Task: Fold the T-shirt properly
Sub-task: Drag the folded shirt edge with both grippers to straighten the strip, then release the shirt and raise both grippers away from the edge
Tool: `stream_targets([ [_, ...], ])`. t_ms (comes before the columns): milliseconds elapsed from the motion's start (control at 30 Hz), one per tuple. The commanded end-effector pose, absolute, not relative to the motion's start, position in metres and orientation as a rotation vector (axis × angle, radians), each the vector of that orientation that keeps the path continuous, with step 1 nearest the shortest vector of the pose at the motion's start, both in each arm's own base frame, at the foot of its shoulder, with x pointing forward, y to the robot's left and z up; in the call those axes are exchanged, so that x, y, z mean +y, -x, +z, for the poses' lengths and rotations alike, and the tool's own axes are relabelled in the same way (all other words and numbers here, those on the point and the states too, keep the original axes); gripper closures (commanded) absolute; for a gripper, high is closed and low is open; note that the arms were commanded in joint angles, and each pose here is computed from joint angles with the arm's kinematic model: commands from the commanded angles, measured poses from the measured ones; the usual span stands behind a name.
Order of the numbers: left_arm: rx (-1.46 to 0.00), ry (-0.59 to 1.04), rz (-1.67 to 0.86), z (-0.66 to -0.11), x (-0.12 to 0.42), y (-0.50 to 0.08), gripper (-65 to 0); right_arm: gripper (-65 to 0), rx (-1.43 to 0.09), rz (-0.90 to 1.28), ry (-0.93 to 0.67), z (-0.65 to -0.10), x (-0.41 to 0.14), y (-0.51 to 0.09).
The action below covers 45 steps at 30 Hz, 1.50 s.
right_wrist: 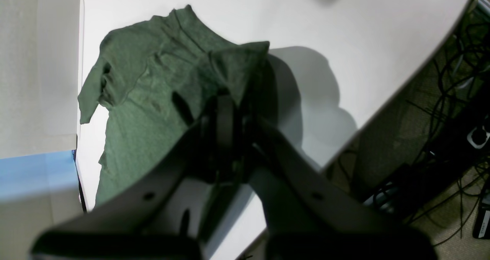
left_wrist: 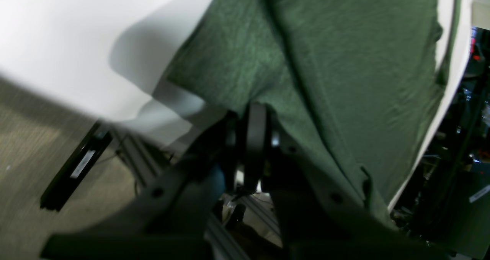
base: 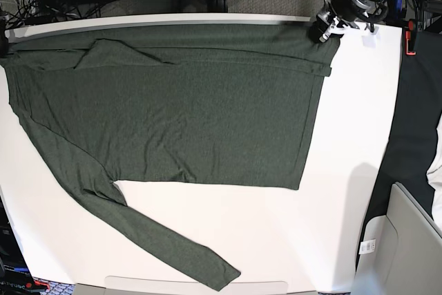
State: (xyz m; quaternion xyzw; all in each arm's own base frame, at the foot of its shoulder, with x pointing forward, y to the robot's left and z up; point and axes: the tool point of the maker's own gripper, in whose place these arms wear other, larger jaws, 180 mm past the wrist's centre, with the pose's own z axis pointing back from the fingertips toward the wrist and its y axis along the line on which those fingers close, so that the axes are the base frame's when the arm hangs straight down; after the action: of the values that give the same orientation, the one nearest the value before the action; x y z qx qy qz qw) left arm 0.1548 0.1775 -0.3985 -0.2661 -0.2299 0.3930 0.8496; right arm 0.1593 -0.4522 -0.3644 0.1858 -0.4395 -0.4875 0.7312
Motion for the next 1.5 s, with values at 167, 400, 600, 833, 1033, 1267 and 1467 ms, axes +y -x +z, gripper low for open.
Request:
stream_targets([
  [167,-0.511,0.632,0.847,-0.385,0.174,-0.163,-1.6,-0.7,-1.029,-1.044,-0.38,-0.343,-0.468,-0.163],
  [400,-0.474,0.65,0.832,-0.386,0.168,-0.16,-9.2,-13.1,-1.004,-1.043,-0.384,-0.348,-0.464,-0.159],
  [600,-0.418,0.673,0.81,-0.387,0.159,-0.153,-13.4,-22.5,-0.995,-1.044,-0.396,-0.348,-0.462,-0.158],
  [833,-0.447,0.634,0.853,-0.386,0.181,-0.149,-13.5,-17.8,-0.986,-1.047,-0.394,-0.35,-0.462,-0.152],
  [1033,-0.462,0.601,0.871,-0.383,0.195,-0.142,-13.8,-18.0,-1.006,-1.049,-0.412,-0.343,-0.464,-0.147],
  [1267,-0.465,0.627,0.806,-0.366,0.184,-0.147,-17.5,-18.2,-1.026,-1.075,-0.371,-0.333,-0.479,-0.126],
  [1467,-0.466,0.626,0.806,-0.366,0.184,-0.146,-17.5,-18.2,-1.036,-1.072,-0.386,-0.329,-0.478,-0.115],
])
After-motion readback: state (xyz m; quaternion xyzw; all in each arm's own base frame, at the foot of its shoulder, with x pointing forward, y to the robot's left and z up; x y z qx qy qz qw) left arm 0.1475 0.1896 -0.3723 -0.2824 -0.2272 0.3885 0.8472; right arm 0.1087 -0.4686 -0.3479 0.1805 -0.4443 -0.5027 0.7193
